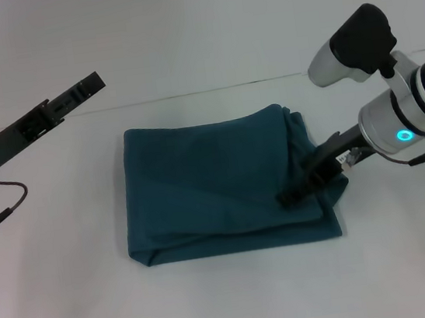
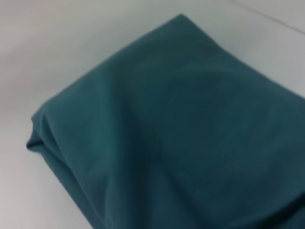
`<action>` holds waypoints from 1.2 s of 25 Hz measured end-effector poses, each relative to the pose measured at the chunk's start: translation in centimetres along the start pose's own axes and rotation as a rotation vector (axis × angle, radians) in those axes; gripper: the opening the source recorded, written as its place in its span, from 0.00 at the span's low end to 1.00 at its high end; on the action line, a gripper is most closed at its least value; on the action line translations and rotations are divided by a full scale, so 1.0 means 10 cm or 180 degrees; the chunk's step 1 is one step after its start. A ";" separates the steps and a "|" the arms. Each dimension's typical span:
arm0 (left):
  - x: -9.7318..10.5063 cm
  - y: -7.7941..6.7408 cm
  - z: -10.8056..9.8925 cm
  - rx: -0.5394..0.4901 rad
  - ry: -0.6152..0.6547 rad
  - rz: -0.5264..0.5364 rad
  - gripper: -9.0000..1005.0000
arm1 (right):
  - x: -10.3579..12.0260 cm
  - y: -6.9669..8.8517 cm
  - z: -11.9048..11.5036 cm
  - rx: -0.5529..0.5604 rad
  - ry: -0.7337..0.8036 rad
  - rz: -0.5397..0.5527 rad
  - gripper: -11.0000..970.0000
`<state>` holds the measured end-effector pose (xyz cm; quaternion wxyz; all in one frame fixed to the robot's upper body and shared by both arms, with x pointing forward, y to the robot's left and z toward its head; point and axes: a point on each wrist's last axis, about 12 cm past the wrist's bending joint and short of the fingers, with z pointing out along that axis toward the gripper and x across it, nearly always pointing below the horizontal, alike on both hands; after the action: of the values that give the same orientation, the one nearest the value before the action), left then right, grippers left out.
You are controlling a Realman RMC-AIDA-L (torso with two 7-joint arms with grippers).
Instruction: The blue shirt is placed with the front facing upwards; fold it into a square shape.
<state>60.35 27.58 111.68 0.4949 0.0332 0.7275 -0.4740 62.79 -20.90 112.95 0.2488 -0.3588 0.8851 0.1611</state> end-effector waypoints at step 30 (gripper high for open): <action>-0.10 0.02 -0.04 -0.0052 0.0125 0.0228 0.88 | -0.12 -0.18 -0.56 -0.0159 -0.1483 -0.0145 0.91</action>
<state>60.66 28.41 112.30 0.4974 0.0644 0.7393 -0.4493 63.01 -24.10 117.98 0.4410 -0.3379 0.7912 0.2557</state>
